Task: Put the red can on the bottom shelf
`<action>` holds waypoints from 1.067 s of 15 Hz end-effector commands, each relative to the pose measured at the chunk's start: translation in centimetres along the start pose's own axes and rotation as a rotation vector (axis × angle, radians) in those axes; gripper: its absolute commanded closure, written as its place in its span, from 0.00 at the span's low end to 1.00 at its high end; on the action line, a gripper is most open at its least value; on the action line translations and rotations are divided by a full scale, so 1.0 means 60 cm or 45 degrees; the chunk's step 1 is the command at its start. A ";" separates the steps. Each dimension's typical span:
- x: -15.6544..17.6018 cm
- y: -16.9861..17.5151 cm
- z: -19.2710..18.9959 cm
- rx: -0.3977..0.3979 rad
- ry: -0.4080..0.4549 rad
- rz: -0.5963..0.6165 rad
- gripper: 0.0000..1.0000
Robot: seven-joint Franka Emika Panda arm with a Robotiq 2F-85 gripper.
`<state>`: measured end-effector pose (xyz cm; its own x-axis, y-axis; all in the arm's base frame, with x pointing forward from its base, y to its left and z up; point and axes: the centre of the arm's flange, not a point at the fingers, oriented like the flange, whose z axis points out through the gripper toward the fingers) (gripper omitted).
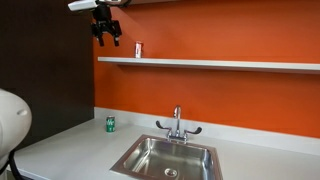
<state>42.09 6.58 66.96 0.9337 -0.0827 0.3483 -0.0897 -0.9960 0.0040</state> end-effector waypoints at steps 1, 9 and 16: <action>-0.080 0.014 0.050 0.024 -0.038 0.005 0.00; -0.151 0.038 0.174 0.011 -0.226 0.018 0.00; -0.147 0.037 0.200 -0.014 -0.281 0.041 0.00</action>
<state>37.80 4.65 52.64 0.9834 -0.1212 0.1349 -0.1233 -0.9924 0.0069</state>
